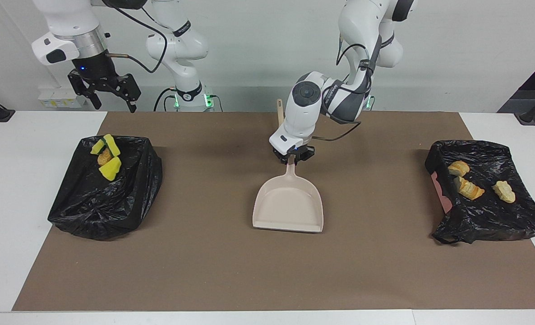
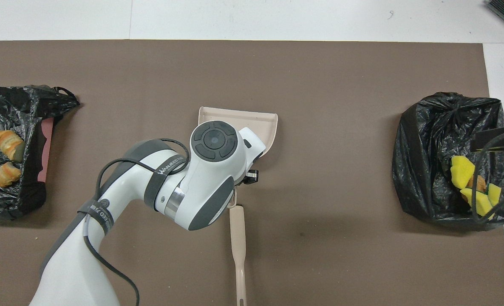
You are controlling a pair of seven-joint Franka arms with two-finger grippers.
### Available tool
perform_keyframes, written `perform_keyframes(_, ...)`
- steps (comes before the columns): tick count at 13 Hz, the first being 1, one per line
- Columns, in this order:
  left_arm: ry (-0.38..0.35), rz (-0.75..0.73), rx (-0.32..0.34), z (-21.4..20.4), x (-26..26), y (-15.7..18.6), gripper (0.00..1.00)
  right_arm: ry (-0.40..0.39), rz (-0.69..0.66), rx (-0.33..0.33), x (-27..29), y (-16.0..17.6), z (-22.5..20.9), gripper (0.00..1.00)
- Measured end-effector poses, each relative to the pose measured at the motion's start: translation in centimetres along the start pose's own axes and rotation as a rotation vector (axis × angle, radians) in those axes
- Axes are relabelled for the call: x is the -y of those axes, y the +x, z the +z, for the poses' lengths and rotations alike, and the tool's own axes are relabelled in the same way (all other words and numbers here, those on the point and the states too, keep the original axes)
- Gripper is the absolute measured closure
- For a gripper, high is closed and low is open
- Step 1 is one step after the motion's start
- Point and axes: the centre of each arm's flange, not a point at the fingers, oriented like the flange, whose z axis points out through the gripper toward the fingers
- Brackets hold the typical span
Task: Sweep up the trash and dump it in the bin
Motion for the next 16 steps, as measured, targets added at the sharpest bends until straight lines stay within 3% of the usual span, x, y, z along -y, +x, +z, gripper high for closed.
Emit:
perform_keyframes(3, -0.008, -0.014, -0.011, 0.8, -0.8, 0.0, 0.69, 0.0, 0.0, 0.0, 0.0, 0.0, 0.0, 0.0)
perform_keyframes(4, -0.009, -0.017, -0.014, 0.7, -0.8, 0.1, 0.62, 0.0, 0.0, 0.0, 0.0, 0.0, 0.0, 0.0)
perform_keyframes(9, -0.027, -0.096, -0.055, -1.6, 3.7, 2.9, 0.03, 0.0, -0.001, 0.0, 0.0, 0.0, 0.0, 0.0)
perform_keyframes(14, -0.06, -0.262, -0.124, -5.6, 15.0, 8.2, 0.0, 0.0, -0.001, 0.0, 0.0, 0.0, 0.0, 0.0)
perform_keyframes(16, -0.064, -0.227, -0.156, -7.1, 18.8, 9.5, 0.0, 0.0, -0.001, 0.0, 0.0, 0.0, 0.0, 0.0)
